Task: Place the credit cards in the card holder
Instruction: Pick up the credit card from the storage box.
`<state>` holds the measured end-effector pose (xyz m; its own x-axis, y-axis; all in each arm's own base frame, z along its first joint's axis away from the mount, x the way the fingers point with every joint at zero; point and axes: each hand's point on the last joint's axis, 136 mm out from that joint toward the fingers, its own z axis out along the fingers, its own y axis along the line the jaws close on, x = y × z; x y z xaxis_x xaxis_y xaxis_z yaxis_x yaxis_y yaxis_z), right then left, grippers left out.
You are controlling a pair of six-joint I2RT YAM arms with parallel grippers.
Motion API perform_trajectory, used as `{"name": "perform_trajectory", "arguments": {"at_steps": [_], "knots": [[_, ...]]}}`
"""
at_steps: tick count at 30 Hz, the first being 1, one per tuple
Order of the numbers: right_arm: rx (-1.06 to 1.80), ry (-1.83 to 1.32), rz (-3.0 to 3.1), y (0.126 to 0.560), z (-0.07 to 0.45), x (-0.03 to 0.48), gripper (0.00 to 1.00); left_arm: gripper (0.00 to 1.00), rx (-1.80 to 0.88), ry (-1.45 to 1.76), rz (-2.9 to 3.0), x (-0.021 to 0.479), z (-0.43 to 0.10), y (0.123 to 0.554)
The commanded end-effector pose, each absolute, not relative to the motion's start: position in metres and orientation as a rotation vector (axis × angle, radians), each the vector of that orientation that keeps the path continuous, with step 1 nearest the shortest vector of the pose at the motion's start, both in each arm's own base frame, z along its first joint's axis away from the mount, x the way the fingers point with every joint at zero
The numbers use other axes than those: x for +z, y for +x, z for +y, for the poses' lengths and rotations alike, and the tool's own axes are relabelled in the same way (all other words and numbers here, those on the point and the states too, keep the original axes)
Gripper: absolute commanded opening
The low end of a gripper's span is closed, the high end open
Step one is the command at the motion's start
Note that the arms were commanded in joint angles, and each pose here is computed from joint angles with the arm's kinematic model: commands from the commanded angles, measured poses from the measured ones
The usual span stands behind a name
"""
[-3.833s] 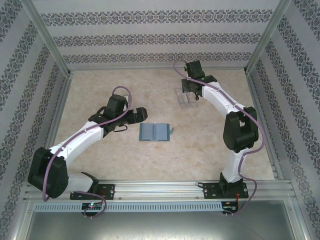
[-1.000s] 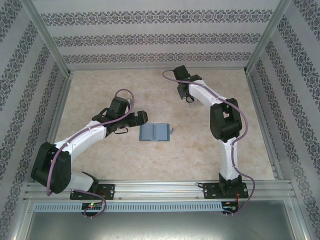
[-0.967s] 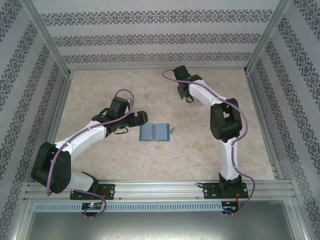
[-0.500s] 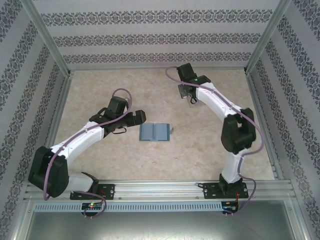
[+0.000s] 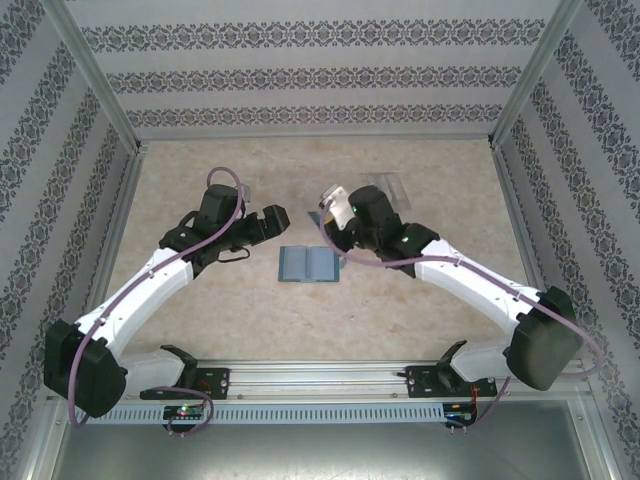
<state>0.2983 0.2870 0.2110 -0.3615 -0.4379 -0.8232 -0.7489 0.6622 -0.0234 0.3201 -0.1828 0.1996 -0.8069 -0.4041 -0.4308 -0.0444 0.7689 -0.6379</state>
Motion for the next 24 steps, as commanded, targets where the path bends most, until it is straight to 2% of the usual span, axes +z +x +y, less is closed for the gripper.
{"name": "perform_trajectory", "arguments": {"at_steps": [1,12,14,17,18,19,23,24], "knots": [[0.499,-1.042,1.846,0.284,0.311,0.222,0.0,0.95,-1.009,-0.367,2.38,0.213,-0.206,0.323],[0.245,-1.066,1.803,0.288,0.343,0.212,0.0,0.69,-1.037,-0.522,2.48,0.191,-0.224,0.32],[0.19,-1.057,1.784,0.289,0.346,0.211,0.0,0.59,-1.063,-0.543,2.456,0.192,-0.225,0.321],[0.154,-1.032,1.774,0.288,0.35,0.21,0.0,0.31,-1.05,-0.545,2.462,0.189,-0.224,0.32],[0.142,-1.032,1.771,0.287,0.353,0.21,0.0,0.24,-1.044,-0.541,2.471,0.189,-0.224,0.32],[0.121,-1.031,1.763,0.286,0.355,0.209,0.0,0.19,-1.051,-0.529,2.476,0.189,-0.226,0.32],[0.024,-0.99,1.721,0.282,0.359,0.209,0.0,0.12,-1.1,-0.509,2.492,0.185,-0.234,0.32],[0.031,-0.987,1.719,0.28,0.36,0.21,0.05,0.08,-1.109,-0.503,2.499,0.185,-0.236,0.32]]}}
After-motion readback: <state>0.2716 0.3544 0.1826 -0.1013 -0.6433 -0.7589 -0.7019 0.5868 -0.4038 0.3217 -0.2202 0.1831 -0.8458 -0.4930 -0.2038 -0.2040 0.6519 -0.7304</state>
